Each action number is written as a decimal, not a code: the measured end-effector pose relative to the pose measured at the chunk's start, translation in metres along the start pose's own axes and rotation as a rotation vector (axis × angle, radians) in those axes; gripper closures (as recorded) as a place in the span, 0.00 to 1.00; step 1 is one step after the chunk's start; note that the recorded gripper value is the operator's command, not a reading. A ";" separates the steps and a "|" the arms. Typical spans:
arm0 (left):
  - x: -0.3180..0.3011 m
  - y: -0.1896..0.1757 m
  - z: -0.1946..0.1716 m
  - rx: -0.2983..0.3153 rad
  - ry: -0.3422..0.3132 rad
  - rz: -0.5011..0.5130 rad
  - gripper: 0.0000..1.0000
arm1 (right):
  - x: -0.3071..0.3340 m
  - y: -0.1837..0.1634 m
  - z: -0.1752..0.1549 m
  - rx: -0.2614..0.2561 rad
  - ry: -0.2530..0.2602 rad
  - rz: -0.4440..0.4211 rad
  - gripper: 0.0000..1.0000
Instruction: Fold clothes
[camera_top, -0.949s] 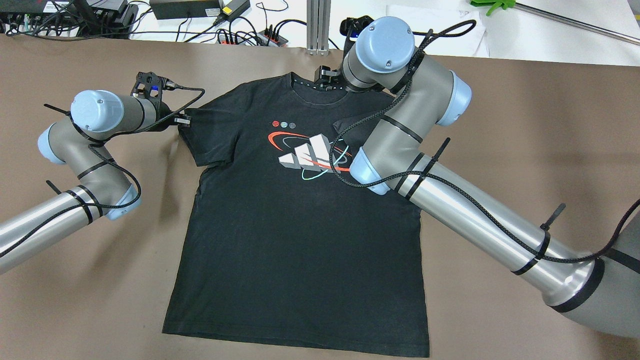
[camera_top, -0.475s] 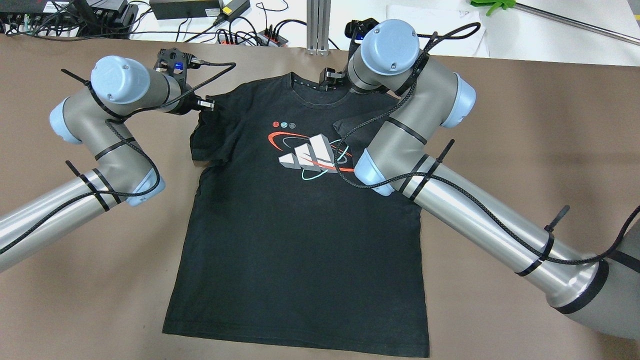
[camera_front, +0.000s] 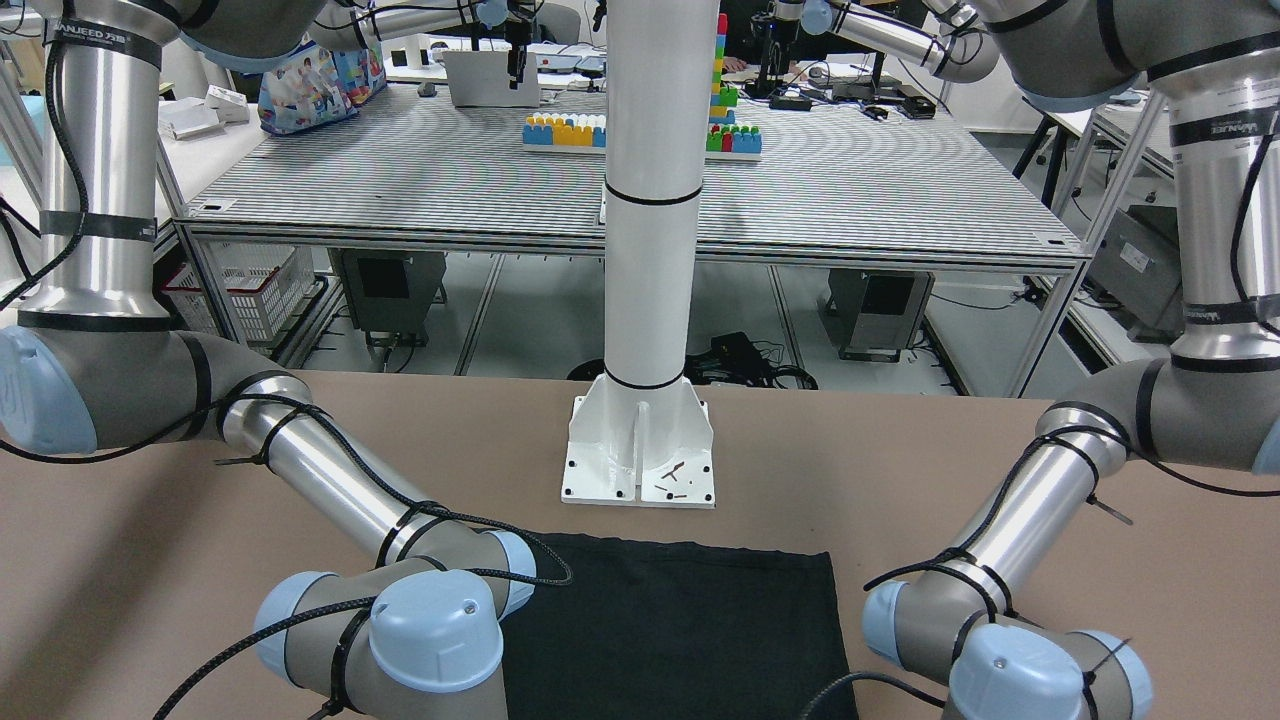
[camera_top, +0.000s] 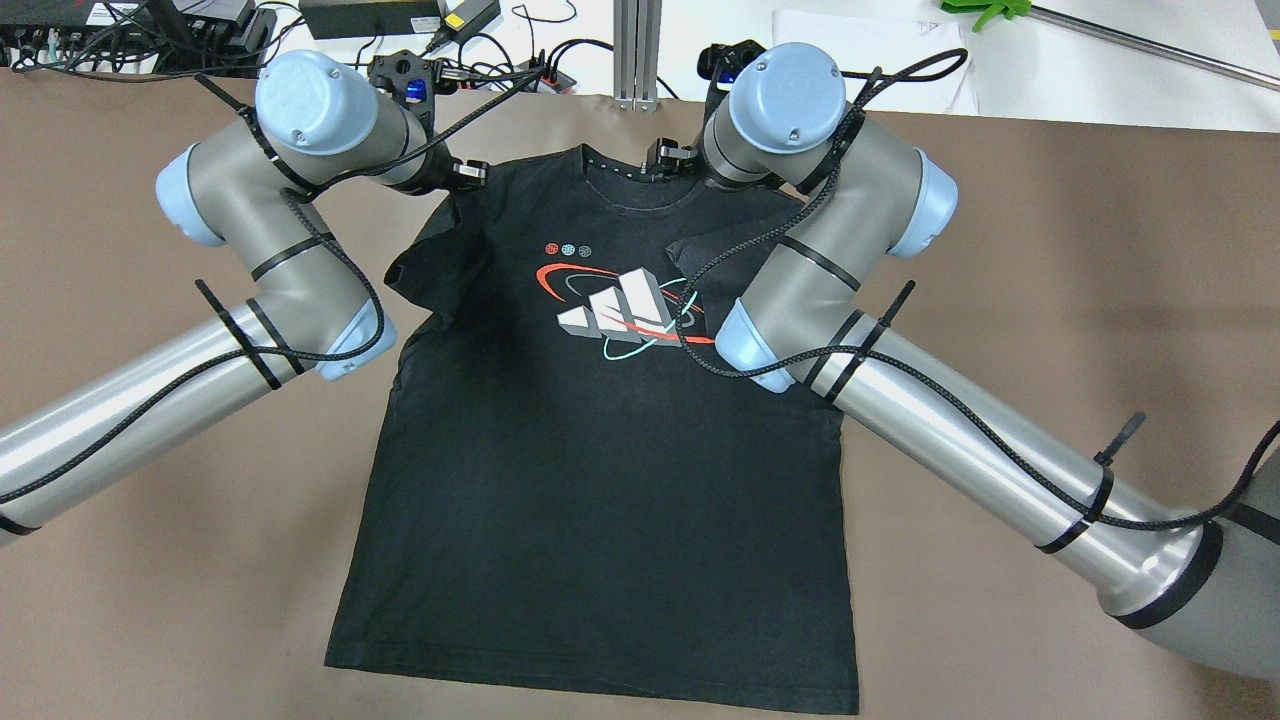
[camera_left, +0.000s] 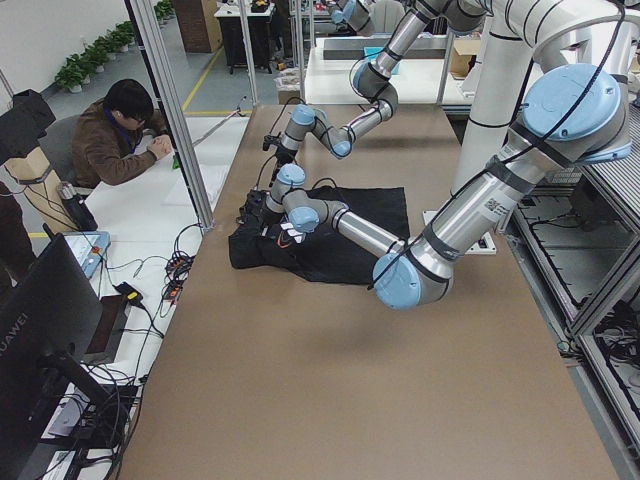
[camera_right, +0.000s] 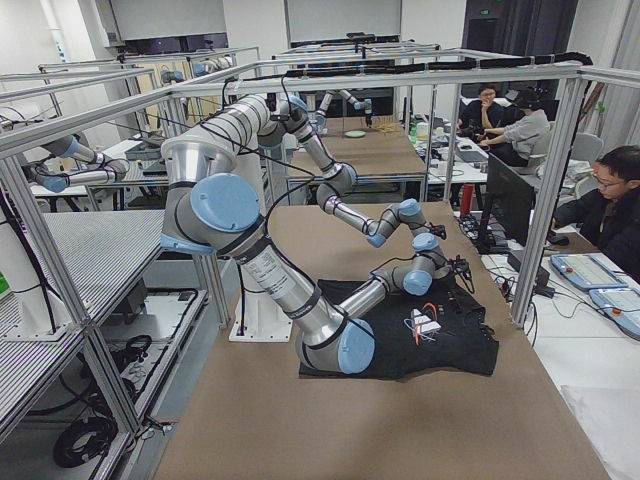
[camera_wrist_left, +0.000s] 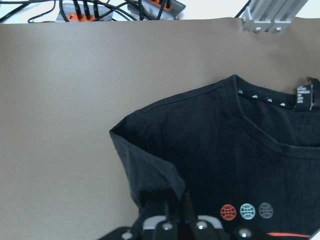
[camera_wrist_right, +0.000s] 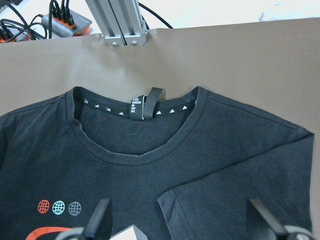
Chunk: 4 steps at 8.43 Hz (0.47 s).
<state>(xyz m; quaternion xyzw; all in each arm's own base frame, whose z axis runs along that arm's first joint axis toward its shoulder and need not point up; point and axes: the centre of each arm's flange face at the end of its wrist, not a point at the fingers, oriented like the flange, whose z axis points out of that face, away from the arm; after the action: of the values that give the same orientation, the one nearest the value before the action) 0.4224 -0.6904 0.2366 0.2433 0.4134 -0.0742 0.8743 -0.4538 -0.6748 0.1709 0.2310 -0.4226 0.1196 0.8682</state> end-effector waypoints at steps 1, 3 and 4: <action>0.021 -0.003 0.005 -0.008 0.001 -0.025 1.00 | 0.001 0.000 0.001 -0.001 0.001 0.000 0.06; 0.065 0.004 0.017 0.005 -0.007 -0.058 1.00 | 0.006 0.003 0.004 -0.002 0.008 -0.004 0.06; 0.080 0.013 0.023 0.018 -0.019 -0.059 1.00 | 0.011 0.004 0.007 -0.001 0.011 -0.007 0.06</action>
<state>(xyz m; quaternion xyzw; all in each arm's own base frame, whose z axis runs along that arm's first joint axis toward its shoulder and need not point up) 0.4944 -0.6852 0.1931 0.2381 0.4115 -0.1061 0.8733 -0.4535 -0.6746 0.1845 0.2313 -0.4170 0.1175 0.8711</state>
